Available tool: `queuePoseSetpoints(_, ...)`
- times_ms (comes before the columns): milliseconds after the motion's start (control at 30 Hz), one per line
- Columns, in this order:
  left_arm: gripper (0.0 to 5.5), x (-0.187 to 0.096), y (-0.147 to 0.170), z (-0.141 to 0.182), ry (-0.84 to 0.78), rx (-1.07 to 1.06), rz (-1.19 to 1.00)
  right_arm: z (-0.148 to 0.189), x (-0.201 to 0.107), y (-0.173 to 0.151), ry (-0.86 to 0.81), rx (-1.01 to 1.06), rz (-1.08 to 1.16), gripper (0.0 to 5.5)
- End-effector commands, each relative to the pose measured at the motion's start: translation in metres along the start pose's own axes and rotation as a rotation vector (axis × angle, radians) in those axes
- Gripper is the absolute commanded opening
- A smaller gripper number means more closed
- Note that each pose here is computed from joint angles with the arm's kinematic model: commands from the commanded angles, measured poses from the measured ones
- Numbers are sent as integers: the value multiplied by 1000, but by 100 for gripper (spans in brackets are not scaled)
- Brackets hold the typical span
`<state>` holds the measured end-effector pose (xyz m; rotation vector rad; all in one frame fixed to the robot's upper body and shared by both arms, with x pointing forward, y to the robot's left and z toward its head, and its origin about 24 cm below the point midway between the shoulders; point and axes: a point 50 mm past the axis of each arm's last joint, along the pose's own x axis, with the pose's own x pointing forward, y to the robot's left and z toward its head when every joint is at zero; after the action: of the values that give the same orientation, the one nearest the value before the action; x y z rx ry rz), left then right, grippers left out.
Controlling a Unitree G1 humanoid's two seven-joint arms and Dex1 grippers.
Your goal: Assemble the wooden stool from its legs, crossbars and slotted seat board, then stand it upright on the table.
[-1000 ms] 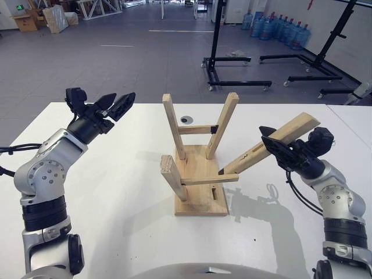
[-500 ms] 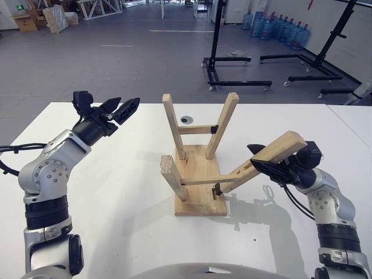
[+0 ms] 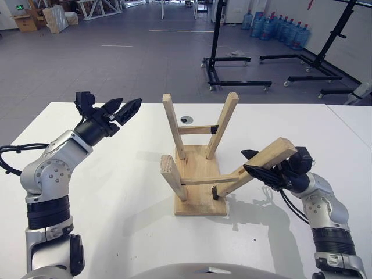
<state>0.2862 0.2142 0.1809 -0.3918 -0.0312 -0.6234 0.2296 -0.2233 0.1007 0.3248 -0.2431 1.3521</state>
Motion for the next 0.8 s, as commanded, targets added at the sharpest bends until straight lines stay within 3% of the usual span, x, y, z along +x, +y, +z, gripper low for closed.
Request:
queuePoseSetpoints(33,498,0,-2,-3,19,1,0,1,2,1,24,-14,17,205)
queuePoseSetpoints(400,498,1,-4,-7,26,-6,-13,14,8,-6,53,-44,74,205)
queuePoseSetpoints(800,498,1,-7,-11,37,-9,-23,-1,9,2,111,-36,112,205)
